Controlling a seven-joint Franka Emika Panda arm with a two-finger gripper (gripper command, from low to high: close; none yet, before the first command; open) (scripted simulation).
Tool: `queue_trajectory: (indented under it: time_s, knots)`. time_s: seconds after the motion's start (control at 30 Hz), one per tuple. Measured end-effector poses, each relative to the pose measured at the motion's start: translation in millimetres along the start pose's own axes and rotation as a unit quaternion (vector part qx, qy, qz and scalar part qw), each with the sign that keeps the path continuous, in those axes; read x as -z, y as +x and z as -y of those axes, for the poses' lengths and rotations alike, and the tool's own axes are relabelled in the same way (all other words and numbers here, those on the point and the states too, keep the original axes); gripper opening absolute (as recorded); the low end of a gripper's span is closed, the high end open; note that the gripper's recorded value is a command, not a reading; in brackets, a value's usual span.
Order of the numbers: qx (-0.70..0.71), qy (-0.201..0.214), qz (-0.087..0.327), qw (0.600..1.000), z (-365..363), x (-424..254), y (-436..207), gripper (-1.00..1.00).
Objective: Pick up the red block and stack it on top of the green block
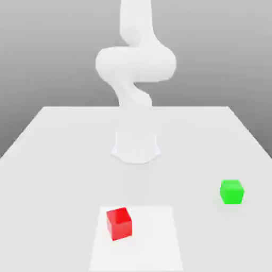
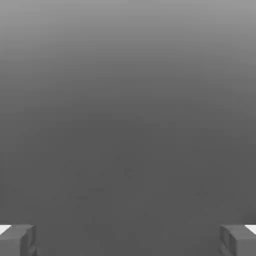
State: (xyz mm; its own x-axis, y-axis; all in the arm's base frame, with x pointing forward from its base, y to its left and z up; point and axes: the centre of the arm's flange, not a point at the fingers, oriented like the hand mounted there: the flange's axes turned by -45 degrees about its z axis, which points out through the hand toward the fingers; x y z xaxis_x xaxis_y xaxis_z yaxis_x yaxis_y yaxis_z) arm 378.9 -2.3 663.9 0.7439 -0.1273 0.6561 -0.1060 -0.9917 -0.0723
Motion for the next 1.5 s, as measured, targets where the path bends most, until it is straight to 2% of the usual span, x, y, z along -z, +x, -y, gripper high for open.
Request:
queue_trajectory:
  time_s: [0.3,0.6,0.77,0.93,0.97,1.2,1.4,1.5]
  knots:
    - [-0.207,-0.063,0.131,0.967,-24.7,-184.6,-70.9,0.0]
    - [-0.396,-0.156,0.236,0.873,-56.9,-310.5,-200.9,0.0]
    - [-0.479,-0.21,0.276,0.807,-71.9,-351.5,-280.0,0.0]
    - [-0.485,-0.214,0.28,0.801,-74.0,-389.4,-317.5,0.0]
    - [-0.485,-0.214,0.28,0.801,-74.6,-395.5,-323.8,-1.0]
    - [-0.485,-0.214,0.279,0.801,-74.6,-396.6,-324.7,-1.0]
    - [-0.484,-0.214,0.279,0.801,-70.0,-356.5,-289.6,-1.0]
    - [-0.416,-0.19,0.296,0.838,-30.8,-347.5,-287.1,-1.0]
